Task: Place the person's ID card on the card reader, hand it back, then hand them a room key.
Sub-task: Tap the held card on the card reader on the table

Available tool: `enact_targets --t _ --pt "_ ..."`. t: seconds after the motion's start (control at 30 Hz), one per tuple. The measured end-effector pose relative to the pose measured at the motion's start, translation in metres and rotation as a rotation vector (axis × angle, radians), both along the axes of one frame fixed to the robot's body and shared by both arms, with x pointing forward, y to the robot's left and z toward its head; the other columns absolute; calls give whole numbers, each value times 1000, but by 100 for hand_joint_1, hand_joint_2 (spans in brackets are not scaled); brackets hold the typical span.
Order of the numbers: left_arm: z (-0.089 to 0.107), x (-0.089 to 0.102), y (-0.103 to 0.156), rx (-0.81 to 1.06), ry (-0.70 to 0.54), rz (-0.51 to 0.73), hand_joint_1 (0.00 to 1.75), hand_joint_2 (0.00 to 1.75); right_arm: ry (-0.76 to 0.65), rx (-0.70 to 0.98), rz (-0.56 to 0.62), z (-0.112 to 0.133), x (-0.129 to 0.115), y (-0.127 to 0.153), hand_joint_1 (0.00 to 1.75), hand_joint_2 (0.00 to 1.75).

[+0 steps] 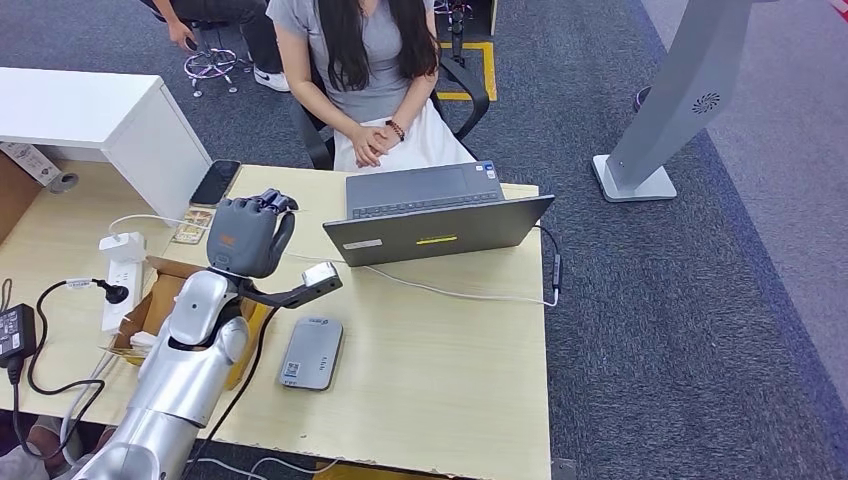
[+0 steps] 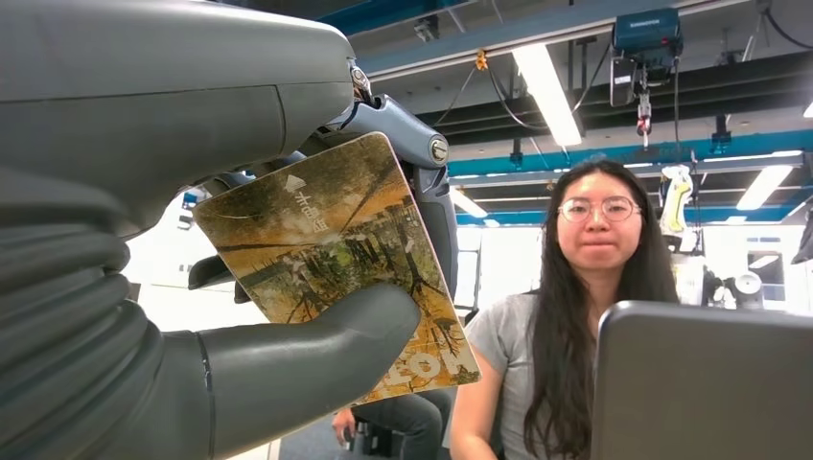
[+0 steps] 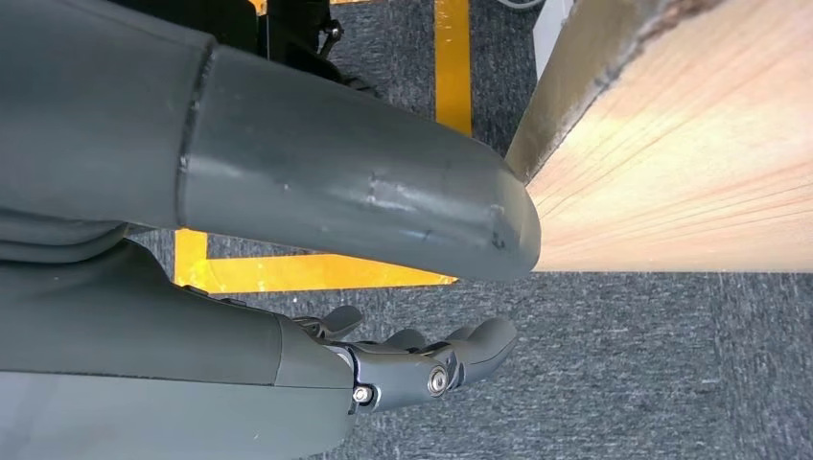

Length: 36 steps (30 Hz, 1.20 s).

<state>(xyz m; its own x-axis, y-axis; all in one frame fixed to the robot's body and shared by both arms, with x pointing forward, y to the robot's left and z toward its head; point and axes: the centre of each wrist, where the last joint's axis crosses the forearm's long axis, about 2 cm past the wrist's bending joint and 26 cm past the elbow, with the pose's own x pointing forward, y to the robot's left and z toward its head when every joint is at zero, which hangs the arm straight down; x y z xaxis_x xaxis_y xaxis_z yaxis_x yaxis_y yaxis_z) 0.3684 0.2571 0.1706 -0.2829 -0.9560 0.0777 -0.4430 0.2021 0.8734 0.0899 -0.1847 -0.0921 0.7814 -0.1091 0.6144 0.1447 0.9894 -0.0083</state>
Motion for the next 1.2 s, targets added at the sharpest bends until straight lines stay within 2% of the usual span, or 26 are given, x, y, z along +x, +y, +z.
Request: enact_targets --t 0.17,0.27,0.33,0.5,0.6,0.8,1.2 --pt "0 -1 -1 -4 -2 -8 175 175 0 -1 -1 0 0 0 0 0" --pt "-4 -11 -5 -16 -5 -35 175 175 0 -3 -6 0 -2 0 0 0" --pt "-10 -25 -11 -23 -3 -66 175 175 -3 -7 -14 -1 -3 0 0 0" --pt "-30 -76 -34 -23 28 -142 175 175 -5 -13 -29 -2 -10 -1 0 0" --pt "-33 -92 -41 -33 31 -164 175 175 -4 -12 -31 -2 -10 -1 0 0" --pt "-31 -101 -45 -43 27 -181 175 175 -2 -11 -31 -2 -11 -1 0 0" --pt "-30 -105 -47 -45 30 -189 175 175 1 -11 -34 -2 -12 -1 0 0"
